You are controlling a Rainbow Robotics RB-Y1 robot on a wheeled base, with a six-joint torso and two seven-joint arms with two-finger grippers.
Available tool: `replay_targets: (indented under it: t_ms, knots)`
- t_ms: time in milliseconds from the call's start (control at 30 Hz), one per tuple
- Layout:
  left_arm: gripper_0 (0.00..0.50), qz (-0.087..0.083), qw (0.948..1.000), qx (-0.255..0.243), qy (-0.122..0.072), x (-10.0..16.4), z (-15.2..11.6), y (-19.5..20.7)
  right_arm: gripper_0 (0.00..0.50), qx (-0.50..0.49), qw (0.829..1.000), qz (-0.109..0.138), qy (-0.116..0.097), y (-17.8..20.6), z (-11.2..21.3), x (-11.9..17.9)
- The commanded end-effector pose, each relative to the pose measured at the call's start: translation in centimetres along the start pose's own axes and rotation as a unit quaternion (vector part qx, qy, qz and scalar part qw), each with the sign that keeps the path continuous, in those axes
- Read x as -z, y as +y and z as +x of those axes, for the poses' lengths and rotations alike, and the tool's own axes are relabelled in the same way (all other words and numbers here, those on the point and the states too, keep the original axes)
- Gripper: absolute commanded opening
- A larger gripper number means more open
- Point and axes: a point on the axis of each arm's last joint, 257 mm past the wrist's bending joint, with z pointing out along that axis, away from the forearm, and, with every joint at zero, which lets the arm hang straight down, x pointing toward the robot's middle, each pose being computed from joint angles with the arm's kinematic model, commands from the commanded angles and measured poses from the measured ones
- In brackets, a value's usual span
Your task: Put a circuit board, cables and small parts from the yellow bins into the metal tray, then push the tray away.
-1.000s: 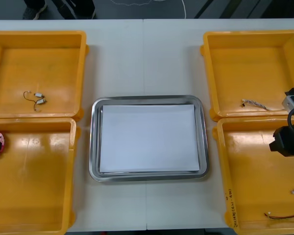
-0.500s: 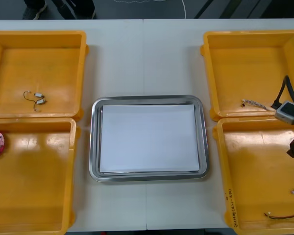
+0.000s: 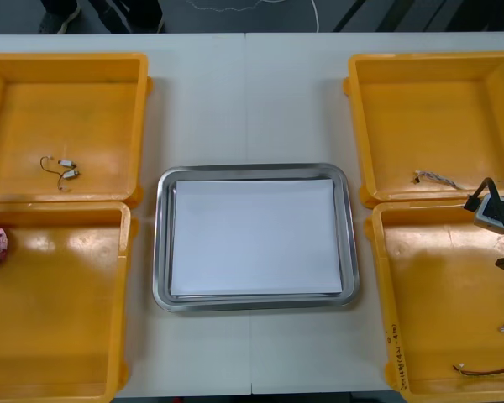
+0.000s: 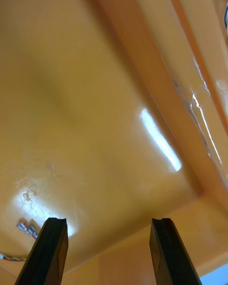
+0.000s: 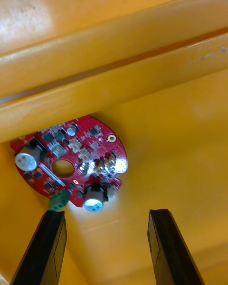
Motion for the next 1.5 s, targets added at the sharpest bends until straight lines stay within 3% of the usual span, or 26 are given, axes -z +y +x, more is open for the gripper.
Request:
replay_targets:
  t_ms: [33, 200, 300, 600, 1000, 1133, 1500]
  knots:
    - [0.500, -0.037, 0.9991, -0.018, 0.008, 0.8, 0.6, 2.4, 0.500, 0.060, 0.998, 0.008, 0.010, -0.7, 2.0, 0.7]
    - [0.500, -0.055, 0.9977, -0.029, 0.026, 0.2, 1.2, 3.0, 0.500, 0.099, 0.995, -0.012, 0.010, 0.1, 2.5, 0.6]
    - [0.500, -0.057, 0.9975, -0.031, 0.028, -0.1, 1.4, 2.9, 0.500, 0.113, 0.993, -0.028, 0.009, 0.3, 3.3, 0.1]
    - [0.500, -0.046, 0.9983, -0.029, 0.021, -2.0, 1.9, 1.8, 0.500, 0.140, 0.989, -0.047, 0.004, 0.1, 5.9, -2.4]
    - [0.500, -0.044, 0.9983, -0.031, 0.021, -3.7, 3.1, 1.3, 0.500, 0.127, 0.989, -0.076, -0.001, 1.9, 6.5, -2.7]
    - [0.500, -0.038, 0.9987, -0.030, 0.018, -4.4, 3.3, 0.7, 0.500, 0.124, 0.988, -0.089, 0.004, 2.9, 7.2, -2.8]
    - [0.500, -0.040, 0.9985, -0.031, 0.020, -5.0, 3.6, 0.5, 0.500, 0.115, 0.987, -0.114, 0.019, 5.2, 9.3, -3.1]
